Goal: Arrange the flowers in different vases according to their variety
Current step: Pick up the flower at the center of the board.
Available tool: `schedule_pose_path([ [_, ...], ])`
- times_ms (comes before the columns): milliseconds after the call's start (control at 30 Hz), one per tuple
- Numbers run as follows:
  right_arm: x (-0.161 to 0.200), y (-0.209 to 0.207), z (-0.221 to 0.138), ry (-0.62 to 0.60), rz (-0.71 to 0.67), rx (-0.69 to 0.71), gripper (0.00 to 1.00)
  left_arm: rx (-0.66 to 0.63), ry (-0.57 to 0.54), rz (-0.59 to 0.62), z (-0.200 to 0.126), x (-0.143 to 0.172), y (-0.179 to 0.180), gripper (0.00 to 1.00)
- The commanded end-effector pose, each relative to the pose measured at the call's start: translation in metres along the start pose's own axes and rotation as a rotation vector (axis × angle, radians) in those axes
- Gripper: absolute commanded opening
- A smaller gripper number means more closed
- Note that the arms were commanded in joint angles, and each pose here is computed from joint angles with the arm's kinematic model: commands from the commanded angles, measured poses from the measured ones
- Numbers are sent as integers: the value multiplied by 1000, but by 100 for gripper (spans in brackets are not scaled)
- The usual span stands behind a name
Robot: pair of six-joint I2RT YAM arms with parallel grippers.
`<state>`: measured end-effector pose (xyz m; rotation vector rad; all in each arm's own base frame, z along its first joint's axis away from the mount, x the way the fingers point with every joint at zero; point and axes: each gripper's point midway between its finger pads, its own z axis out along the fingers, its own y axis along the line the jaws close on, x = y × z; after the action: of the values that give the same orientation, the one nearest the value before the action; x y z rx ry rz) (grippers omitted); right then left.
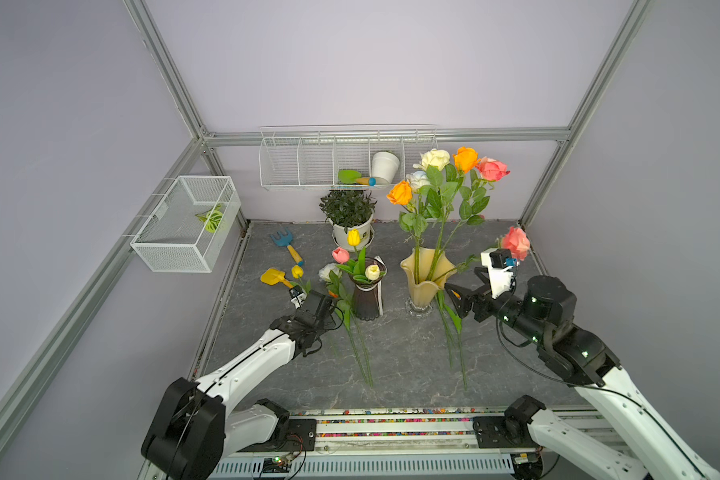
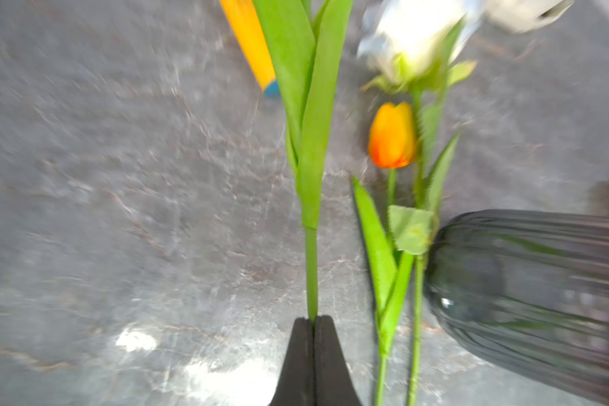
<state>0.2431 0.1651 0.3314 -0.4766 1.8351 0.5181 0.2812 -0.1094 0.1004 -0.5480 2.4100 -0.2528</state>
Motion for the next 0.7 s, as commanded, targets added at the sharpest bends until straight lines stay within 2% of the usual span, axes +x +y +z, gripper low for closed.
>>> schedule_pose_path([
  [0,29,13,3,96,-21,-69,99,13,-112,49,-33,-34,-5,0],
  [233,74,37,12,254,-45,-158,99,198,-324,106,-112,-85,-30,0],
  [467,106,53,37,361,-79,-180,99,602,-645,330,-222,-117,-92,0],
  [667,113,63,56,375,-97,-182,99,744,-758,402,-262,-138,-130,0],
])
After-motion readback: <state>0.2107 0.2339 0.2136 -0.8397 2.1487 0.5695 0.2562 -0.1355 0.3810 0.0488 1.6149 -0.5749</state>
